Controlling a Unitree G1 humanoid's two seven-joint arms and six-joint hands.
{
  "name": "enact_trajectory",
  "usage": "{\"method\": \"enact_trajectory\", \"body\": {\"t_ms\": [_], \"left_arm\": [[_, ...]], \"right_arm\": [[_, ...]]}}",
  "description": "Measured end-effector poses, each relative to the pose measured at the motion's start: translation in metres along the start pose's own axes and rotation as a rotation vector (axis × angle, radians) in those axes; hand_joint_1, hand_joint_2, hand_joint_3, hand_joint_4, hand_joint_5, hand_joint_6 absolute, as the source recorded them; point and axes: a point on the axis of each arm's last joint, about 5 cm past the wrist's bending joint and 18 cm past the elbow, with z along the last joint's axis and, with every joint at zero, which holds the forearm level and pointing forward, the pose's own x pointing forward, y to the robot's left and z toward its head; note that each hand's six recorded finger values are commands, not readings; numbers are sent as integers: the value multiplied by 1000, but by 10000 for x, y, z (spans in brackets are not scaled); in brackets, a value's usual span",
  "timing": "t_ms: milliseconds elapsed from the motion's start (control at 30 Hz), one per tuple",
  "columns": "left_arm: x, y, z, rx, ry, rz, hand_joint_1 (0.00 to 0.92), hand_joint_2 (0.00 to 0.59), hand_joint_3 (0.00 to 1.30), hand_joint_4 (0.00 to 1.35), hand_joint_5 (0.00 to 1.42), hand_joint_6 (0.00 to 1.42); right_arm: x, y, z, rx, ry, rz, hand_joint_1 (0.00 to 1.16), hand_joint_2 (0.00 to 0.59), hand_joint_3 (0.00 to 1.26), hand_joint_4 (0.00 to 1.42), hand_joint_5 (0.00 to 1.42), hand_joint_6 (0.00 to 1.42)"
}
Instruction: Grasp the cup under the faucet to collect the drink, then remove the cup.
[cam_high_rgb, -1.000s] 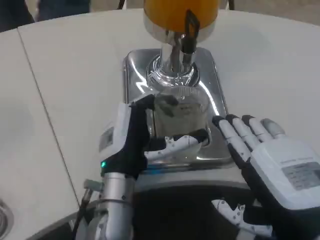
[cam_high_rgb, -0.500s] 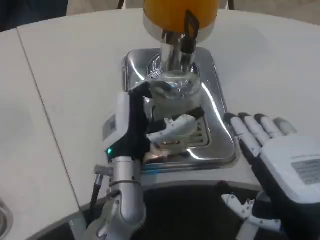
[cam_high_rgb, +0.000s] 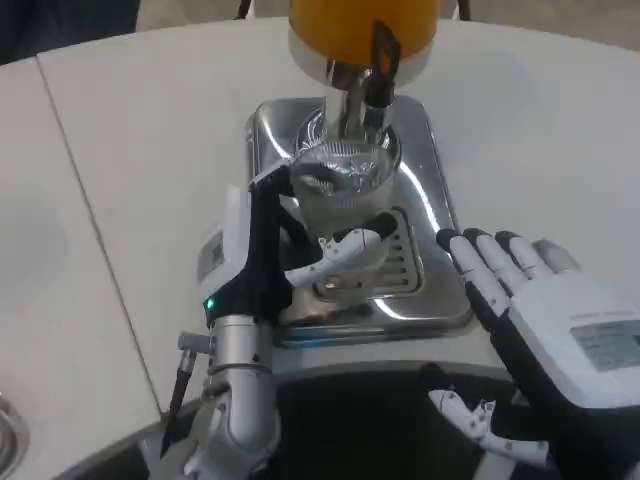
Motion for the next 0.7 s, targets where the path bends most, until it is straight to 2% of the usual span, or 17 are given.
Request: {"method": "enact_trajectory", "body": {"t_ms": [233,400,567,700], "left_arm": [[7,24,-8,0,-2,-9,387,37,331,359,827,918],[-6,30,-8,-11,-2,-10,387,32,256,209,616,658],[-54,70,-20,-20,-19,-23,380,28,182,110,487,473],[-91,94,-29,-21,-29,-30,365,27,125,27,387,377]], "right_arm": [[-67,-39,23,1,6,-9,365,438,0,0,0,0],[-58,-40,23,2,4,-6,366,434,0,0,0,0],[-22,-40,23,3,-2,-12,369,431,0,0,0,0],[-12,-32,21,13,-7,-10,371,430,0,0,0,0]]}}
